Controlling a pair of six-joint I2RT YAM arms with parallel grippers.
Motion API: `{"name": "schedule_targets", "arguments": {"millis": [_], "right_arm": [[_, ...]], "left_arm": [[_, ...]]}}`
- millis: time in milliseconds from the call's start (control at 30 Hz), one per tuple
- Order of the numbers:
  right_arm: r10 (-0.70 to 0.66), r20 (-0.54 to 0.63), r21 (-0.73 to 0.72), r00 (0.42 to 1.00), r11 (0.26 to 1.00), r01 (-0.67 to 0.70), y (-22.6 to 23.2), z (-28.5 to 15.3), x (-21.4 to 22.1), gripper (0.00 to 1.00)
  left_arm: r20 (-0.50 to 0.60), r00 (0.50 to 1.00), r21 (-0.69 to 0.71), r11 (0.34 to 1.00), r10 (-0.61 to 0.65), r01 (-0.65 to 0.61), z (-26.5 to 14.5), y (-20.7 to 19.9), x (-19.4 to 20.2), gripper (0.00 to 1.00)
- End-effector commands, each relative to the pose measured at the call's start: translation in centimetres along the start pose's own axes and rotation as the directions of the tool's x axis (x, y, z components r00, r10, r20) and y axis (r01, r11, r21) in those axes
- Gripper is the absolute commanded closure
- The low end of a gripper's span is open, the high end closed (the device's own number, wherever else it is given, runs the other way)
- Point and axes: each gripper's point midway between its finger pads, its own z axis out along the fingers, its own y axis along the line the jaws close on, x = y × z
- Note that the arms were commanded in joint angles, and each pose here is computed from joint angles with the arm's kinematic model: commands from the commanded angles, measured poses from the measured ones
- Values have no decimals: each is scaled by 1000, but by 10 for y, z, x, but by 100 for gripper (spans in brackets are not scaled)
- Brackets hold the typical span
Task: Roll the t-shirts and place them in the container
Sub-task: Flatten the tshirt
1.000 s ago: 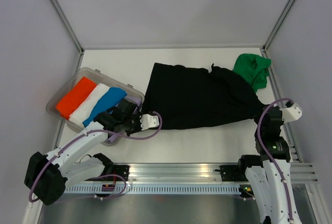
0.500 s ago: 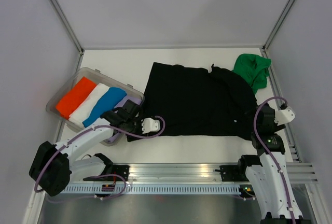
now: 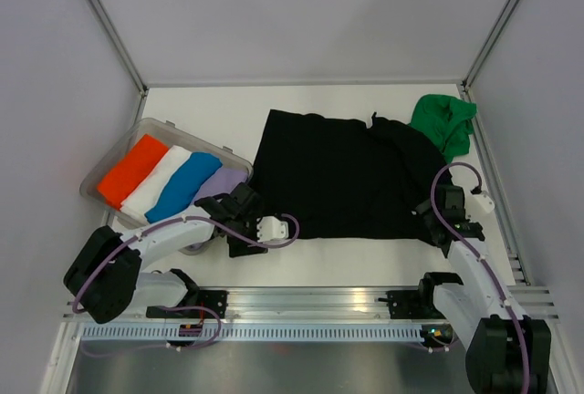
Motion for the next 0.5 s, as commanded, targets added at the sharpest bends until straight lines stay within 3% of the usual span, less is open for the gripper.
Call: {"name": "schedule_targets", "arguments": {"millis": [0,100,133,167,200,267,300,333,467], "right_arm": [[36,-32,-41,999,998,-37,13,10,8,7],[22,-63,-56,998,998,-26,15,17,19,24],[17,-80,-57,997,998,-22,15,19,24,39],[11,-77,-72,997,997,-17,18,20,23,48],[5,-79,-69,997,998,-10,17,22,25,63],[-12,-73,-82,997,997,6,20,22,23,80],[-27,-64,-93,998,995,21,22,21,19,96],[-32,-54,-104,998,994,26,25,18,16,100],[-24,41,-176,999,984,31,43,-4,-20,100]], "left_arm": [[-27,1000,-25,1000,-12,11,8,5,4,31],[-28,1000,-1,1000,-8,8,10,0,6,54],[-18,1000,6,1000,-6,6,11,-2,5,58],[-13,1000,8,1000,-1,1,10,-4,5,63],[-10,1000,12,1000,0,0,10,-5,5,75],[4,1000,9,1000,-3,3,8,-6,3,94],[9,1000,6,1000,-5,5,7,-6,2,97],[17,1000,-1,1000,-4,4,6,-5,0,98],[84,996,-75,997,-30,37,-11,10,-17,98]]}}
